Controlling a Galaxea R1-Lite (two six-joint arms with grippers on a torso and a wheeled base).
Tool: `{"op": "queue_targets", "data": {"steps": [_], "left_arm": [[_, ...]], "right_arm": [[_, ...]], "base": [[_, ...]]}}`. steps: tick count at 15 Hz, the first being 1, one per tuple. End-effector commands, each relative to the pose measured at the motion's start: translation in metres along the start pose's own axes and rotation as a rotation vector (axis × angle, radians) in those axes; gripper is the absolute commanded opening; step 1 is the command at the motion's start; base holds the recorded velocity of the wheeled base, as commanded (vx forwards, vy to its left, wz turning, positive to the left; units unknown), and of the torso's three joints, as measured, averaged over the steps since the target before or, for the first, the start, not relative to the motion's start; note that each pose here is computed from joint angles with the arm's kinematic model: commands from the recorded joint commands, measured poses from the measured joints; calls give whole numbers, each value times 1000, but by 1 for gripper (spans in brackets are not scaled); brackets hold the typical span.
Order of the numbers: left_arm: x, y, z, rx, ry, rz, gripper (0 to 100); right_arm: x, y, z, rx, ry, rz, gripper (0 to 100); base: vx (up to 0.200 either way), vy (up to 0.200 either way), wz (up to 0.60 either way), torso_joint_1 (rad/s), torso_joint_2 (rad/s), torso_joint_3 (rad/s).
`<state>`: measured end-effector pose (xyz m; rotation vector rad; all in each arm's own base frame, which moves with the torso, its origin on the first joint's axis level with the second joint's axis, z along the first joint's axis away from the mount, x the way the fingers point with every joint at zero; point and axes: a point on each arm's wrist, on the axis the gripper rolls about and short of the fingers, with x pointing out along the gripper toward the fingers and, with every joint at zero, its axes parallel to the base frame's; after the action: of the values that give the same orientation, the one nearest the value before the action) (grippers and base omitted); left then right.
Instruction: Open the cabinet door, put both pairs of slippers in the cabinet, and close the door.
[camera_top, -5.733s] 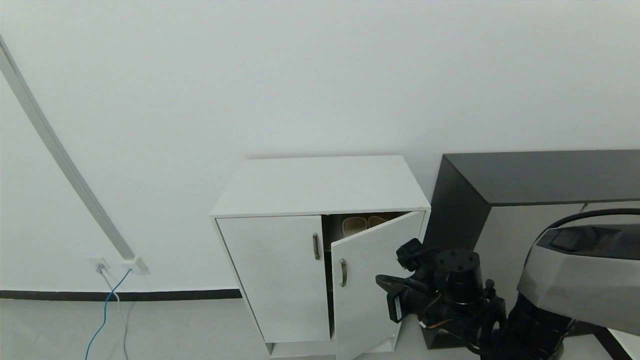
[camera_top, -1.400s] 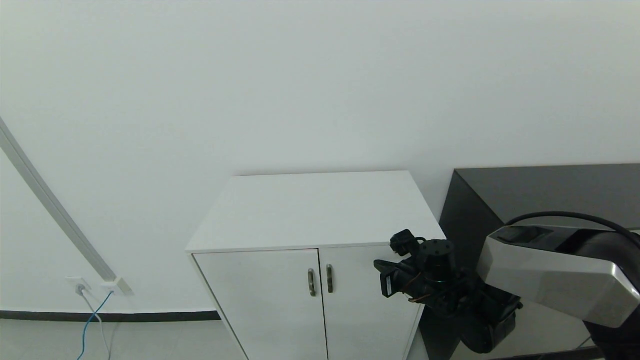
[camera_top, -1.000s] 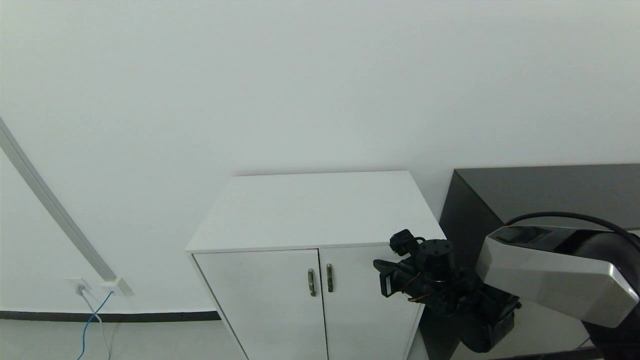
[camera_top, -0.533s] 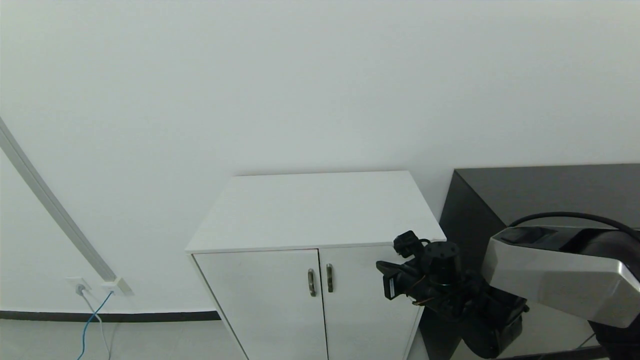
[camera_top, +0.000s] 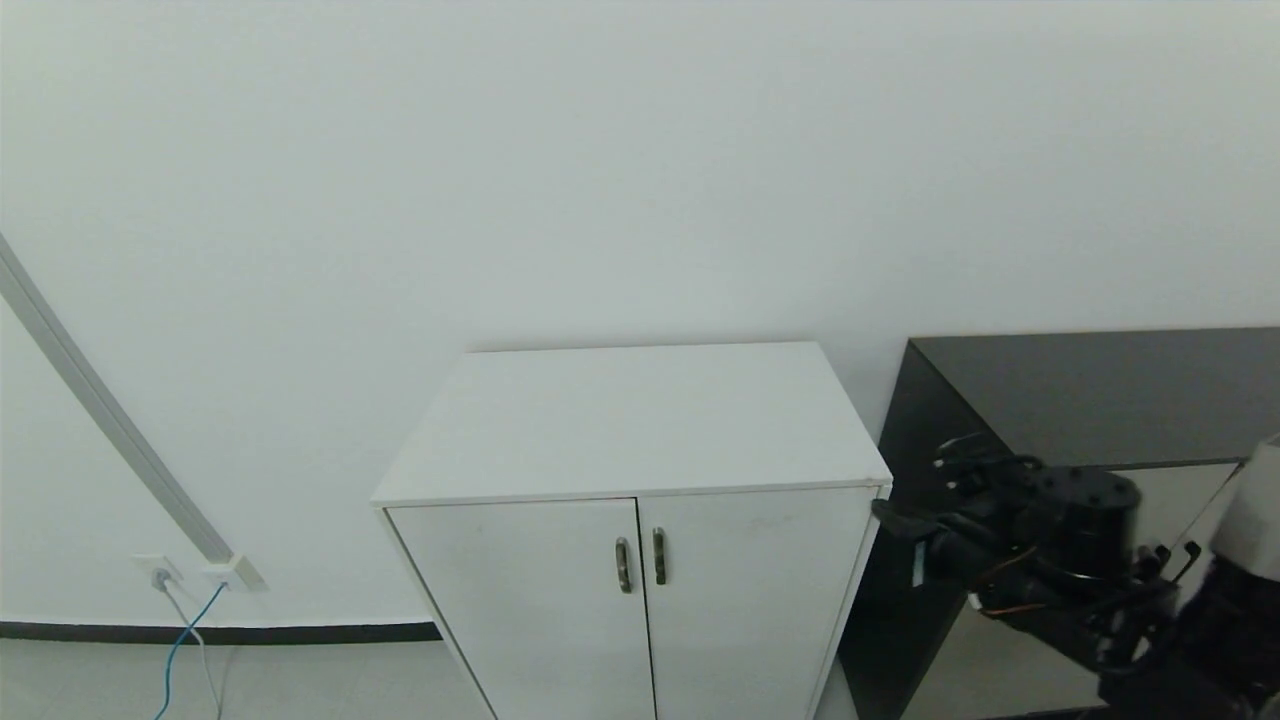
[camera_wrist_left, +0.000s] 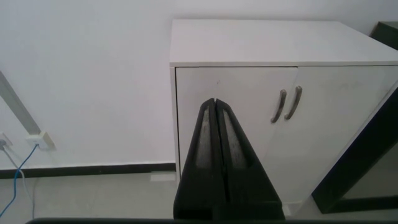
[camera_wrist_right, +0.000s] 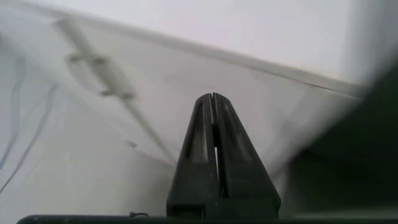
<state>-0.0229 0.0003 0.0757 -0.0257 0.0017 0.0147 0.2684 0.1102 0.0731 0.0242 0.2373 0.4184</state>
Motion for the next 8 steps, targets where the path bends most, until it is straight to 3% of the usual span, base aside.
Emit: {"op": "queue_targets", "data": {"steps": [1,4,8], "left_arm": [[0,0,0,0,1,1,0],[0,0,0,0,1,1,0],[0,0,0,-2,1,1,0]], "right_arm": [[-69,-49,24,38,-92,-227,0],[-120,-73,30,23,-110,-366,0],[-176,-50,32,14,-105,-317,0]], "base": [[0,0,0,0,0,0],[0,0,0,0,0,0],[0,0,0,0,0,0]]}}
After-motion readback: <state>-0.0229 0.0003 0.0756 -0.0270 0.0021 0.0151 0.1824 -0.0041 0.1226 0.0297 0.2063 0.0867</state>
